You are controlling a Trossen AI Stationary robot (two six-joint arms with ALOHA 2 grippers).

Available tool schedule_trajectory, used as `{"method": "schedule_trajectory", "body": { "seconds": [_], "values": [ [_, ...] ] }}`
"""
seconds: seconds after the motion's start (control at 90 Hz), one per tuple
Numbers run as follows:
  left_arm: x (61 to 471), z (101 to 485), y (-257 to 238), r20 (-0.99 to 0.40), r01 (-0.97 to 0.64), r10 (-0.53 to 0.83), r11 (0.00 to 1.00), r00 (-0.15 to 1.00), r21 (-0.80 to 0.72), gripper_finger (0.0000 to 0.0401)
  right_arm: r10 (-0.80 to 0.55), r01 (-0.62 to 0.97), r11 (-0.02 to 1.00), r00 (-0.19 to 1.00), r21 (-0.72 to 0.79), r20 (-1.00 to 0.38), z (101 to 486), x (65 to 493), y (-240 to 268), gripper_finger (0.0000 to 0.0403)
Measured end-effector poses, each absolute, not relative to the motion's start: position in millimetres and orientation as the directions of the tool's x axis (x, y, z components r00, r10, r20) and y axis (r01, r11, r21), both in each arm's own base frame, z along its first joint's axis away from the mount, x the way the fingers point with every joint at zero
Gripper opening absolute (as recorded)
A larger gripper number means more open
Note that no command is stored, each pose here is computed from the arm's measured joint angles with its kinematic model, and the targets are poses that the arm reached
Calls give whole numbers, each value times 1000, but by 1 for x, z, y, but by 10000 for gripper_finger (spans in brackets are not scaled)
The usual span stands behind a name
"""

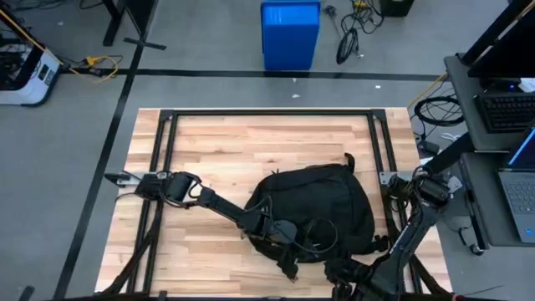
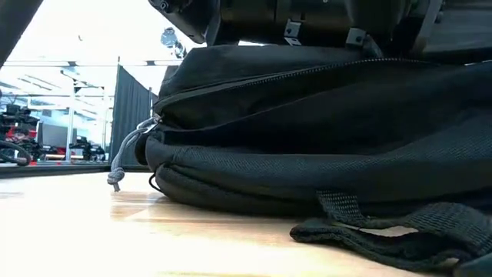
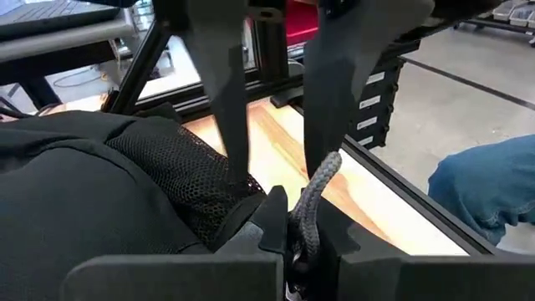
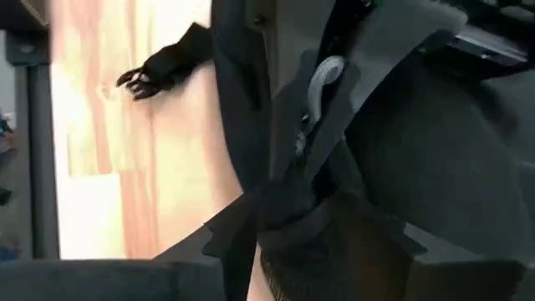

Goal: Unpack backpack
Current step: Close the black backpack

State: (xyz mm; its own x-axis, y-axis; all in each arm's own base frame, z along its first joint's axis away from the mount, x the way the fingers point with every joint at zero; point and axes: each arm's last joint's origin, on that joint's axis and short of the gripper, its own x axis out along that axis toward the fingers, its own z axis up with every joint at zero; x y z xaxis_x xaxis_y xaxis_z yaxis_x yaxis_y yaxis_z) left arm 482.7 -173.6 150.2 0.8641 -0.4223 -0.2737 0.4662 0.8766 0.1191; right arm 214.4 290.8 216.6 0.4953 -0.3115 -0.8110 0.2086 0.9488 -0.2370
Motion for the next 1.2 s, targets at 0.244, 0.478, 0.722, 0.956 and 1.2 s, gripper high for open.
{"method": "schedule_trajectory", "body": {
  "seconds": [0.244, 0.478, 0.722, 0.956, 1.2],
  "values": [
    [483, 151, -173, -271, 464, -419, 877, 867, 128, 2, -323, 229, 944, 482, -239, -815, 207, 230, 287, 153],
    [483, 152, -173, -271, 463, -418, 877, 867, 129, 2, -283, 182, 957, 388, -228, -877, 193, 243, 284, 146],
    [482, 152, -175, -279, 464, -417, 876, 865, 129, 2, -317, 183, 946, 350, -267, -882, 193, 243, 277, 18],
    [472, 164, -175, -397, 414, -402, 908, 825, -59, 2, -373, 211, 923, 292, -321, -881, 195, 227, 278, 3],
    [448, 186, -186, -548, 387, -355, 920, 757, -61, 1, -418, 241, 900, 235, -364, -878, 204, 215, 271, 1]
  ]
}}
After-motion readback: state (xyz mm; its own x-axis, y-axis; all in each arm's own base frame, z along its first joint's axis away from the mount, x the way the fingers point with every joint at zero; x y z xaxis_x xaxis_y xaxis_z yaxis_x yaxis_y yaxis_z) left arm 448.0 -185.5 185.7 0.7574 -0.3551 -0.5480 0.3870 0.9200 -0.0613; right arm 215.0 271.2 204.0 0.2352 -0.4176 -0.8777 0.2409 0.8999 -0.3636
